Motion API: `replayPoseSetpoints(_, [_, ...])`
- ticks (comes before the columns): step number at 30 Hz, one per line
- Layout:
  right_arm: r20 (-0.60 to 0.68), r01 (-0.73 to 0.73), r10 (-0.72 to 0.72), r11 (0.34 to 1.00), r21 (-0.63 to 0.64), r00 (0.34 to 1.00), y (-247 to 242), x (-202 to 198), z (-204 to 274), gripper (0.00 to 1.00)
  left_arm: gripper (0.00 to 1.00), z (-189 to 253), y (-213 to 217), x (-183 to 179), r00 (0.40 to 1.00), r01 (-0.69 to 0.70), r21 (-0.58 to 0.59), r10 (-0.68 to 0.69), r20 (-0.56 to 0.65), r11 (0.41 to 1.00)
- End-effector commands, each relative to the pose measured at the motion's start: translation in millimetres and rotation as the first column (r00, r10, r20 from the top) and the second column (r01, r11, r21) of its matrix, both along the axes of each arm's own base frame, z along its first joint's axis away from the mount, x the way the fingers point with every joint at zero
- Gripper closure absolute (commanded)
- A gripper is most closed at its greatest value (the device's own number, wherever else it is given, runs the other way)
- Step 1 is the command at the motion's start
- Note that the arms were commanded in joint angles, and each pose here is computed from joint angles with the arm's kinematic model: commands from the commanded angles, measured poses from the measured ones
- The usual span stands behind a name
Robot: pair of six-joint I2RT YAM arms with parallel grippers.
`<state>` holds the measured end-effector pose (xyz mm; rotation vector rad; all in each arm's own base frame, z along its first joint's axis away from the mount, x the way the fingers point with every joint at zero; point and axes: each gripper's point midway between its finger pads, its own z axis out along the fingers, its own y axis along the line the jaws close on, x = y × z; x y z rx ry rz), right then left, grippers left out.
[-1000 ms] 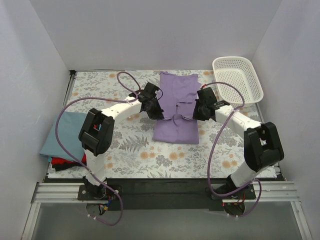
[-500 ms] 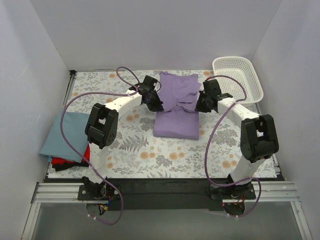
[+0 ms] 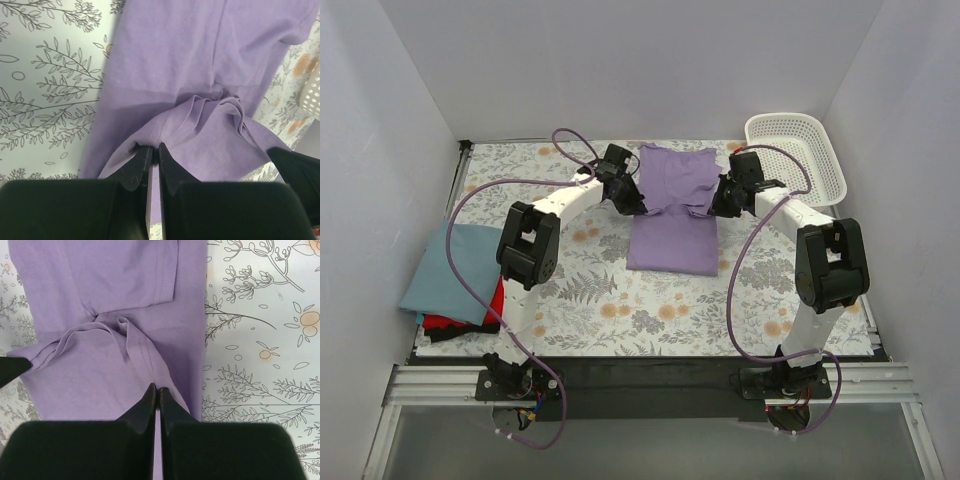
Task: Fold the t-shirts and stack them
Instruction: Fold the tshirt
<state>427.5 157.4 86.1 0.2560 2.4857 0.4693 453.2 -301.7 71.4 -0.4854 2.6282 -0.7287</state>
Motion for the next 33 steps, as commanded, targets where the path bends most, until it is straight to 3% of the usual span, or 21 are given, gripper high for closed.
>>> replayPoseSetpoints(1, [0.060,-0.018,0.016,0.999,0.027,0.998,4,19,15,0.99,1.00,10,4,12,1.000,0.002,-0.018,-0.001,0.028,1.000])
replayPoseSetpoints(12, [0.036,0.000,-0.001,0.999,0.034,0.999,-5,22,4,0.96,1.00,1,6,20,1.000,0.024,-0.065,-0.023,0.011,0.998])
replayPoseSetpoints(13, [0.037,0.001,-0.003,0.999,0.036,0.999,-6,23,4,0.90,0.97,0,6,20,1.000,0.028,-0.070,-0.027,0.015,0.997])
replayPoseSetpoints(14, [0.036,-0.001,-0.001,0.999,0.035,0.999,-6,23,3,0.83,0.85,1,6,21,0.999,0.036,-0.074,-0.034,0.022,0.997])
replayPoseSetpoints(15, [0.041,-0.001,-0.001,0.999,0.037,0.999,-7,25,4,0.68,0.81,5,5,21,0.998,0.048,-0.092,-0.045,0.033,0.995])
replayPoseSetpoints(18, [0.052,-0.009,0.008,0.999,0.034,0.999,-7,27,8,0.45,0.64,24,8,32,0.994,0.059,-0.113,-0.048,0.100,0.992])
replayPoseSetpoints(20, [0.066,-0.010,0.008,0.999,0.034,0.998,-9,28,13,0.39,0.59,35,11,37,0.989,0.066,-0.117,-0.050,0.138,0.991])
replayPoseSetpoints(26, [0.077,-0.029,0.027,0.999,0.025,0.997,-5,13,21,0.39,0.57,50,36,38,0.986,0.016,-0.072,-0.004,0.167,0.997])
replayPoseSetpoints(29, [0.064,-0.054,0.053,0.998,0.022,0.997,6,0,16,0.49,0.67,45,35,26,0.991,0.026,-0.078,-0.015,0.136,0.997])
replayPoseSetpoints(31, [0.048,-0.064,0.063,0.998,0.016,0.997,11,-8,10,0.51,0.79,38,30,15,0.993,0.043,-0.078,-0.034,0.111,0.996])
replayPoseSetpoints(33, [0.039,-0.071,0.071,0.997,0.006,0.997,14,-14,6,0.54,0.82,35,22,3,0.994,0.066,-0.084,-0.058,0.097,0.994])
